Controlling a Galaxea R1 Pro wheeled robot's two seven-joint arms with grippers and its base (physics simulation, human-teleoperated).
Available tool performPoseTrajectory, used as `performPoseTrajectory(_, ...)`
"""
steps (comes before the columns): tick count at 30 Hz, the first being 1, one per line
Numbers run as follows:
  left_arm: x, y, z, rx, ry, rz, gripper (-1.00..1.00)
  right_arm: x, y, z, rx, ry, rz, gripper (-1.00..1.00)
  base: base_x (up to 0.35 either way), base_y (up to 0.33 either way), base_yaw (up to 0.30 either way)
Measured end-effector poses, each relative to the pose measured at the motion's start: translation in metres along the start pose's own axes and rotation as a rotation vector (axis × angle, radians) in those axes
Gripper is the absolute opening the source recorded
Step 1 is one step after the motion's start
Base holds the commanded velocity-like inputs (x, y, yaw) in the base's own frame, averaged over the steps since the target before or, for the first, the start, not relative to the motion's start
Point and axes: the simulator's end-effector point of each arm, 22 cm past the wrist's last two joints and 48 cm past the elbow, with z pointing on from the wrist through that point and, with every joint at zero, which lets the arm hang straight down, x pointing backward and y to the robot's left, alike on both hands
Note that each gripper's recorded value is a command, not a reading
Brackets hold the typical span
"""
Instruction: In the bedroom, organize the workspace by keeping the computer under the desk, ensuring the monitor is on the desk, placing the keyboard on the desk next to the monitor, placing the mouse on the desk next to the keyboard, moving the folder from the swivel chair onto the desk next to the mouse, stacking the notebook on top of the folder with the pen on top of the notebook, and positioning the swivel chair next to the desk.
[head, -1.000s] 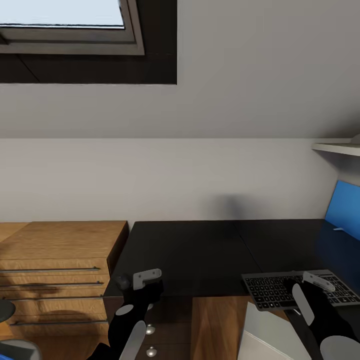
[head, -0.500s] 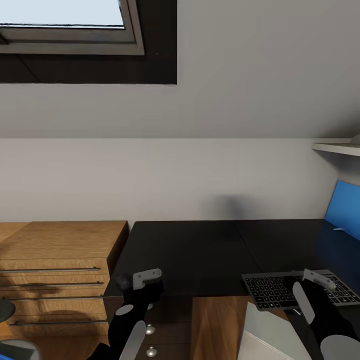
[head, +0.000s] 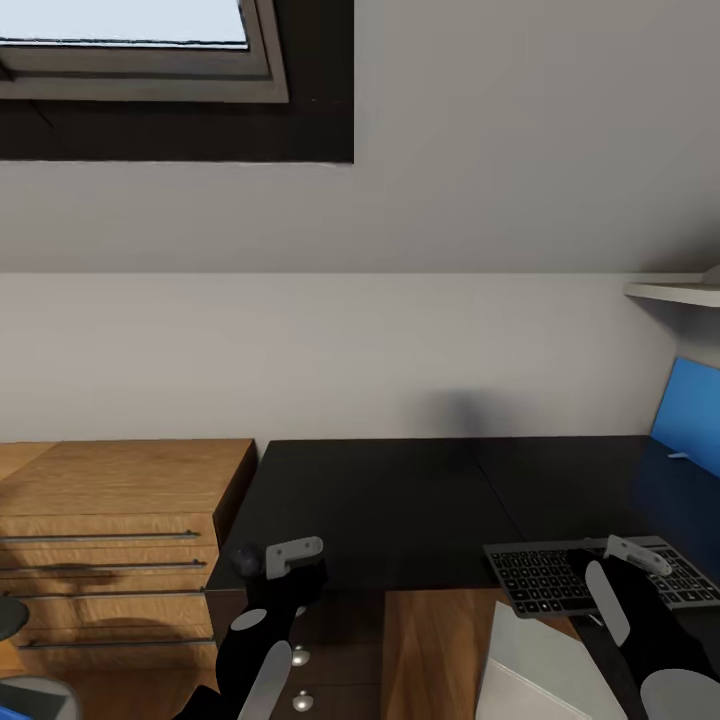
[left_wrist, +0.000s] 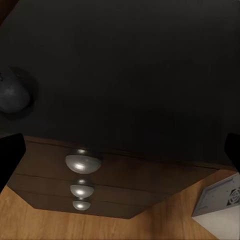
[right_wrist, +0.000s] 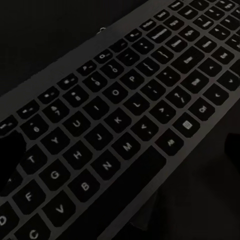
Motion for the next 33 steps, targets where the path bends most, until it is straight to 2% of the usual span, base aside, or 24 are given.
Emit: performPoseTrajectory(33, 0.03, 0.006, 0.018, 0.0, -0.001, 0.0, 1.0, 0.028, -0.004, 0.023, 0.0, 0.005, 0.025, 1.0, 0.0, 0.0, 0.0)
